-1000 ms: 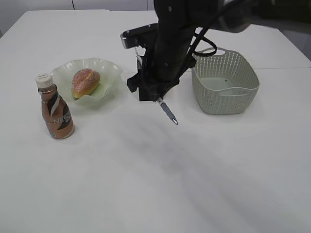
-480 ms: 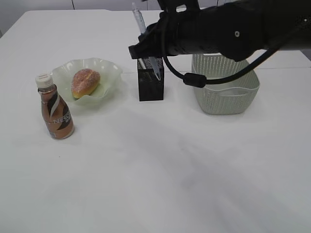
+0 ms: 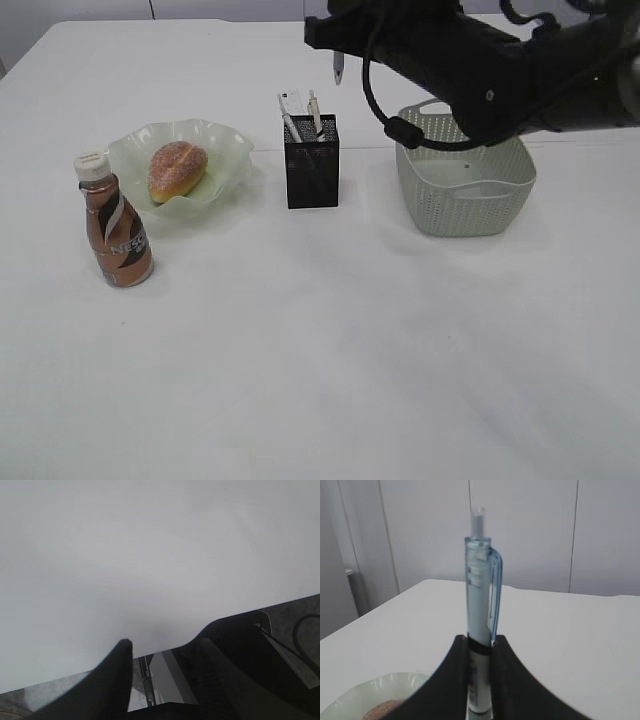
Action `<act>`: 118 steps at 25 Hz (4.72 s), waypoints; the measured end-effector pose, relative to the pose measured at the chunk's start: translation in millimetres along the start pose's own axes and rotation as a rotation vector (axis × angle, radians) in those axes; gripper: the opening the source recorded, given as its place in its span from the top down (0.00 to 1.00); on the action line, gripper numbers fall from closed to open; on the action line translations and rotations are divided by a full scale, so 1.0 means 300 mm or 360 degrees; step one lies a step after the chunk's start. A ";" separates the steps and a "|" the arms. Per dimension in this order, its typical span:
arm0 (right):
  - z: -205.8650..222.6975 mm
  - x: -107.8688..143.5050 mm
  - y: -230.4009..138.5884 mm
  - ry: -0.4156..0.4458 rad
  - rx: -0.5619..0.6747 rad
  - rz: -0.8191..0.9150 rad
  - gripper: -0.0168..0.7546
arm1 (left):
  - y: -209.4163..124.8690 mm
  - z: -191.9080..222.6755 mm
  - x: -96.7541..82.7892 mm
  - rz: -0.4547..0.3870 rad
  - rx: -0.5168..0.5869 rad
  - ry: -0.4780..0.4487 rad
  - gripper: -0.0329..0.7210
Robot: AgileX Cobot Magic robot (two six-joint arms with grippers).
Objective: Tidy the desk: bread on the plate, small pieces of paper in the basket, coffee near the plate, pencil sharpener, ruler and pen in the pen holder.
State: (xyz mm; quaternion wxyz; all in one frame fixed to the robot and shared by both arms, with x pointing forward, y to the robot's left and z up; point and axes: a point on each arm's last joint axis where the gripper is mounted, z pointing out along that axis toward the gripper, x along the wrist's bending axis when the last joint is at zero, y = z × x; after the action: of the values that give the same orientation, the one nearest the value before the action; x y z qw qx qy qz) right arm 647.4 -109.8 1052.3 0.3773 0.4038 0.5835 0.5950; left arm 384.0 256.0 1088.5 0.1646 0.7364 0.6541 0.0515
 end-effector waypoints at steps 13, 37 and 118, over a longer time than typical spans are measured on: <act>0.175 -0.027 -0.197 -0.0055 -0.0016 0.0036 0.88 | -0.001 0.000 -0.010 -0.0018 0.0006 -0.0053 0.55; 0.288 -0.028 -0.308 -0.0038 0.0162 -0.0119 0.87 | -0.001 0.000 -0.008 -0.0014 0.0004 -0.0041 0.56; -0.576 0.007 0.784 0.0095 0.0680 -0.0140 0.44 | -0.080 -0.117 0.010 0.0039 -0.0336 0.0006 0.34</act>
State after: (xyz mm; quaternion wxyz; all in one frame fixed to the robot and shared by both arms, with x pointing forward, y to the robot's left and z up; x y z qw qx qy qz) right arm 492.6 -183.3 1288.6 0.2913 0.4308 0.7244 0.4525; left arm 351.5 267.1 1113.8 0.2396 0.7227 0.6364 0.1235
